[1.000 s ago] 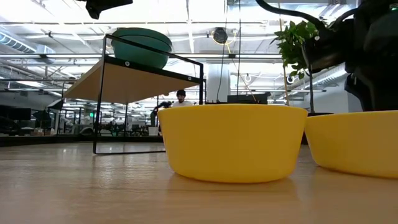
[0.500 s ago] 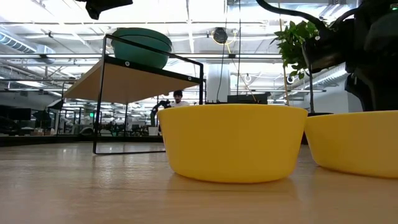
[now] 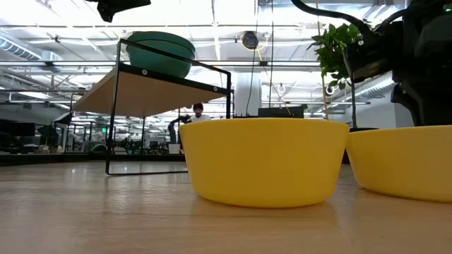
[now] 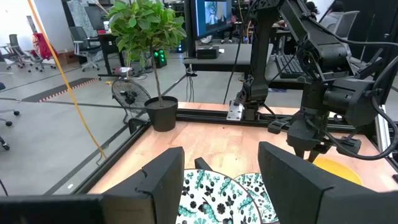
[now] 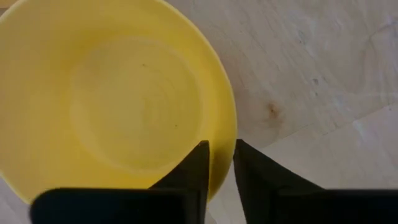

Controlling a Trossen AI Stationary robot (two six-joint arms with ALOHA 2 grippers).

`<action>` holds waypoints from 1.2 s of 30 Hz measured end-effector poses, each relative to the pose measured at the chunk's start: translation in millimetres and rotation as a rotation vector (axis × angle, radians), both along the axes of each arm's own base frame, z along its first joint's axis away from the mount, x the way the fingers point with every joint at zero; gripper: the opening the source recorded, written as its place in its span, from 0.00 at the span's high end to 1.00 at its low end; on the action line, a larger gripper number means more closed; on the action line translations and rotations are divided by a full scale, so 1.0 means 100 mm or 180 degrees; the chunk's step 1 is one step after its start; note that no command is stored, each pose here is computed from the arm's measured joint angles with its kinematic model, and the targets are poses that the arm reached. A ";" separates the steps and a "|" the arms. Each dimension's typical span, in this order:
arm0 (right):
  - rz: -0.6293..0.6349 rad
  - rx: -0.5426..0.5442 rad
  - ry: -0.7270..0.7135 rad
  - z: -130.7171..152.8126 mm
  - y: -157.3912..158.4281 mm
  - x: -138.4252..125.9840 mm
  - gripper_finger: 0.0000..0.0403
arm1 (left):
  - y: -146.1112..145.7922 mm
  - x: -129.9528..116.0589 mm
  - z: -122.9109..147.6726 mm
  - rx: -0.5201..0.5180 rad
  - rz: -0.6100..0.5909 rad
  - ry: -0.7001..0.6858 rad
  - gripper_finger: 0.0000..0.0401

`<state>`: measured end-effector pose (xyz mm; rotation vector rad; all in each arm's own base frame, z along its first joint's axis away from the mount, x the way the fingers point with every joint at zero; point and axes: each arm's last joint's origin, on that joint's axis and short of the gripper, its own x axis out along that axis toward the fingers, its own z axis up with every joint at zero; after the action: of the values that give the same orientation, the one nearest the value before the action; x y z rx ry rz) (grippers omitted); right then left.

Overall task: Pick & Place Mini bowls
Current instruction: Stack the right yellow bowl on the yellow bowl on the shelf

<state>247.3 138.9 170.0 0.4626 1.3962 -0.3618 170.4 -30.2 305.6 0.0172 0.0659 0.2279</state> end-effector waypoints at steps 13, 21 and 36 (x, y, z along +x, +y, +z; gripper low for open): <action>0.0142 -0.0025 -0.0019 0.00 0.00 0.00 0.99 | 0.00 0.00 0.00 0.0002 0.0000 0.0010 0.48; 0.0212 -0.0004 -0.0071 0.05 -0.01 -0.01 1.00 | 0.00 0.00 -0.01 0.0005 0.0000 0.0020 0.48; 0.0569 0.0448 -0.1261 0.73 -0.06 -0.10 1.00 | 0.00 0.00 0.00 0.0005 0.0000 0.0019 0.48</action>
<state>237.4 133.1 242.5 0.4900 1.0688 -0.0214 170.3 -30.2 305.1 0.0194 0.0717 0.2279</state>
